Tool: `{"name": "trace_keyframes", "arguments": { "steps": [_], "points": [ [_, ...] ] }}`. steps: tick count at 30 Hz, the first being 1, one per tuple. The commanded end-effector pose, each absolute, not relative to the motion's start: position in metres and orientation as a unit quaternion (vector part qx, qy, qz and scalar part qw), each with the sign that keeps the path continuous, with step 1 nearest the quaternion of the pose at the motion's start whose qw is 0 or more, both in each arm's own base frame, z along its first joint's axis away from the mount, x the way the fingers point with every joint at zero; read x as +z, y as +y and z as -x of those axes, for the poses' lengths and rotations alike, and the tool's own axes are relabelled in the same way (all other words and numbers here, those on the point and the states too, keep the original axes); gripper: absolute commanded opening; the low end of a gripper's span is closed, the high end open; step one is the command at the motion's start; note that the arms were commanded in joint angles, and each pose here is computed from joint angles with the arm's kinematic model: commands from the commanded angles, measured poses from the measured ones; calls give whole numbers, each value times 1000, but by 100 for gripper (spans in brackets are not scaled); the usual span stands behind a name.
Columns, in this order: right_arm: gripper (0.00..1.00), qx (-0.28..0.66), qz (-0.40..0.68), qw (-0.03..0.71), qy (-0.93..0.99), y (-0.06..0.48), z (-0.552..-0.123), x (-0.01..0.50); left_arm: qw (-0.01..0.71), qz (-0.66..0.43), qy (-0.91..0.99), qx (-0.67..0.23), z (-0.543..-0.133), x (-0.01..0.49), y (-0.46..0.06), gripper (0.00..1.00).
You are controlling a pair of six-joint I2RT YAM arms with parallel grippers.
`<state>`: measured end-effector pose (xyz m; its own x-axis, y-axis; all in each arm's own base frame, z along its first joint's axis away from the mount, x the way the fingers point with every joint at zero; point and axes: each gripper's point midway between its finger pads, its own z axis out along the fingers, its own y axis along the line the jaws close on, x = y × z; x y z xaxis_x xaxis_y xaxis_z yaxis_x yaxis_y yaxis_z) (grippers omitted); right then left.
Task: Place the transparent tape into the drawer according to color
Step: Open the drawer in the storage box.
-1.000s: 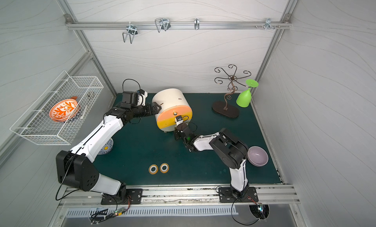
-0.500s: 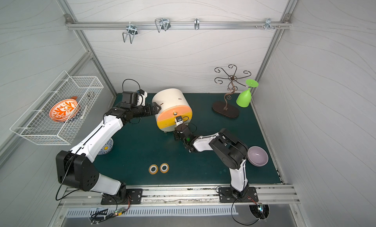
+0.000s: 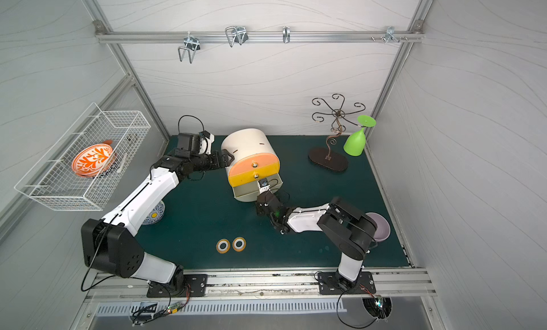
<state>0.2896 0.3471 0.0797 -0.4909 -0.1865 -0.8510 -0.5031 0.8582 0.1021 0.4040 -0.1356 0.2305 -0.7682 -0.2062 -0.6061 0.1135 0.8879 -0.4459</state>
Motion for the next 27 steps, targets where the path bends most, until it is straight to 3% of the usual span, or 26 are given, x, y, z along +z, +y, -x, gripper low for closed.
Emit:
{"name": "trace_keyframes", "arguments": {
  "steps": [1, 9, 13, 14, 22, 27],
  "points": [
    [0, 172, 196, 462, 848, 345, -280, 88, 353, 15, 904, -239, -409, 242, -136, 99],
    [0, 156, 188, 451, 859, 338, -269, 79, 355, 15, 904, -239, -408, 244, -136, 99],
    [37, 148, 186, 461, 855, 335, -267, 85, 359, 16, 901, -241, -405, 248, -135, 100],
    [41, 148, 188, 464, 853, 336, -267, 88, 361, 18, 901, -240, -404, 249, -134, 100],
    [64, 171, 205, 457, 849, 338, -258, 110, 377, 23, 893, -245, -373, 268, -127, 100],
    [82, 196, 217, 436, 851, 336, -246, 124, 357, 34, 899, -251, -341, 255, -122, 100]
  ]
}}
